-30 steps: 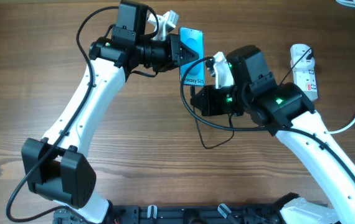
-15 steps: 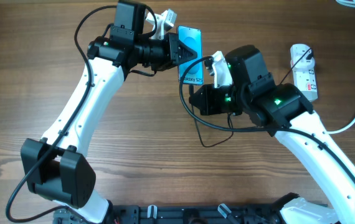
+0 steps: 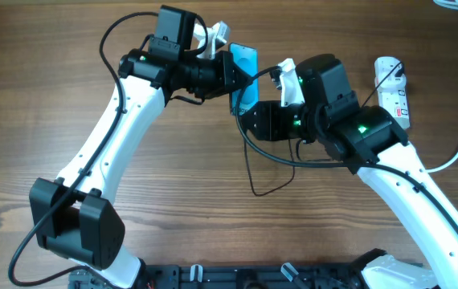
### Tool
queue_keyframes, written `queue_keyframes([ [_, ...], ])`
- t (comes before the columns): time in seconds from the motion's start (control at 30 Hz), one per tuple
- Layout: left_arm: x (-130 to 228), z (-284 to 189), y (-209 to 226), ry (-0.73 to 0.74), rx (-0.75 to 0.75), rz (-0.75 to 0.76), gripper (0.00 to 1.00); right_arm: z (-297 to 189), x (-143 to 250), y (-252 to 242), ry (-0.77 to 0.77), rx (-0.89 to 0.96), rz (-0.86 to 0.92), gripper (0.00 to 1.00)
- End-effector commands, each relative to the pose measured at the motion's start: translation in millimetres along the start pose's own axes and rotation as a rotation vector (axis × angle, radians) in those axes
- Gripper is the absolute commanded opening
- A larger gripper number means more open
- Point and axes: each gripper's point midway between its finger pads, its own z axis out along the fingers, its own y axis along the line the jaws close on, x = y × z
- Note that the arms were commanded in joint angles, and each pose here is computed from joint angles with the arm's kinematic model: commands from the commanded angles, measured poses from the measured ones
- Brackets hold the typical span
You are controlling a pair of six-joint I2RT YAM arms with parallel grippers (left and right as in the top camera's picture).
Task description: Plug charger to phone and switch on socket
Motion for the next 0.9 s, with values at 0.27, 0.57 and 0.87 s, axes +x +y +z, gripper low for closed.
queue_keyframes([
  [0.27,34,-12,-42,0.129,0.267,0.337,0.04,-54,-13,-56,-0.084,0.12,0.211,0.99],
  [0.57,42,-51,-91,0.149,0.659,0.485,0.04,-78,2,-106,-0.045,0.23,0.314,1.0],
  [0.87,40,-52,-90,0.142,0.658,0.487,0.04,-78,4,-107,-0.041,0.232,0.316,1.0],
])
